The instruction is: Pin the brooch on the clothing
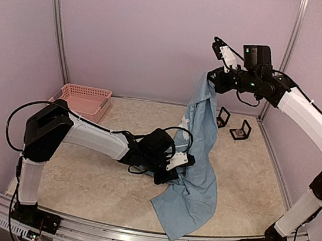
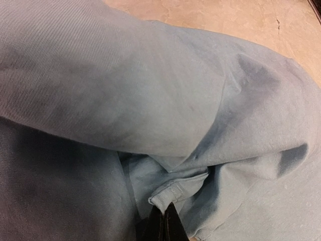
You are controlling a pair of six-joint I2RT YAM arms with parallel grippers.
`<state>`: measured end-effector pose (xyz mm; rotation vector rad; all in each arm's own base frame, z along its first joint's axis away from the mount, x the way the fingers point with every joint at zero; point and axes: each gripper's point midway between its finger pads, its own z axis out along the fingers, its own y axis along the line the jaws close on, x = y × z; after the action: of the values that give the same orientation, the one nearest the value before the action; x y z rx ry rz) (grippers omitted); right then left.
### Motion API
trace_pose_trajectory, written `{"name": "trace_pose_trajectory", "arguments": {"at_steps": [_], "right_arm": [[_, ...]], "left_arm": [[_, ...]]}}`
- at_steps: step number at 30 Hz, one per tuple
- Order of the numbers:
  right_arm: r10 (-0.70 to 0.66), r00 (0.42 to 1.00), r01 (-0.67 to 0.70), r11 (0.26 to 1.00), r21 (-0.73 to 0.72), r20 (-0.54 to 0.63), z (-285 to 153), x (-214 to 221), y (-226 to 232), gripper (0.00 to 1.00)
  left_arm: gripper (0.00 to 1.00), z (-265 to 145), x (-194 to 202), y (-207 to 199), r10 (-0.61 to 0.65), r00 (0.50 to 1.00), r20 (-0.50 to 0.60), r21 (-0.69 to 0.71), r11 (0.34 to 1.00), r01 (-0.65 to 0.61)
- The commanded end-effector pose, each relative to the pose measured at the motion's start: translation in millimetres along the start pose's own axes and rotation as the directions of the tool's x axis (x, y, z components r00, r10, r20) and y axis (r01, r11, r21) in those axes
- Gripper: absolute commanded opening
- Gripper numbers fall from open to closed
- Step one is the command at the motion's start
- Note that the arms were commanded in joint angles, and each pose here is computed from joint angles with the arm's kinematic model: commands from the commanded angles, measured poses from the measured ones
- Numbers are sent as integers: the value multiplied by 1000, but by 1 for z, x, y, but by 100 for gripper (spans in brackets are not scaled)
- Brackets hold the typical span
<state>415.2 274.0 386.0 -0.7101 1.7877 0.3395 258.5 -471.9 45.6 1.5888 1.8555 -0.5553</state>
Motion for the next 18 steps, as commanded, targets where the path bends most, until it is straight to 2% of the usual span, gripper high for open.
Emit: {"name": "trace_pose_trajectory", "arguments": {"at_steps": [1, 3, 5, 7, 9, 11, 13, 18], "right_arm": [[-13, 999, 13, 1000, 13, 29, -15, -10, 1, 0], [-14, 1000, 13, 999, 36, 23, -16, -9, -4, 0], [-12, 1000, 12, 996, 87, 7, -16, -7, -13, 0], [-4, 1000, 6, 988, 157, -15, -19, -3, -31, 0], [21, 999, -11, 975, 222, -42, -27, 3, -51, 0], [52, 997, -34, 962, 271, -62, -41, 10, -68, 0], [81, 993, -50, 947, 319, -85, -60, 20, -81, 0], [140, 985, -89, 916, 391, -103, -115, 42, -92, 0]], "left_arm": [[0, -7, -15, -1, -1, 999, 49, 1, 1000, 1], [0, -13, -18, 3, -16, 998, 65, -20, 1000, 17], [0, -32, -33, 24, -60, 988, 140, -105, 992, 75], [0, -62, -43, 49, -111, 972, 209, -186, 971, 151], [0, -110, -56, 72, -138, 949, 282, -282, 934, 220], [0, -174, -71, 89, -117, 928, 354, -423, 865, 270], [0, -225, -70, 99, -115, 909, 401, -538, 774, 335], [0, -363, -51, 103, -159, 813, 560, -642, 538, 547]]}}
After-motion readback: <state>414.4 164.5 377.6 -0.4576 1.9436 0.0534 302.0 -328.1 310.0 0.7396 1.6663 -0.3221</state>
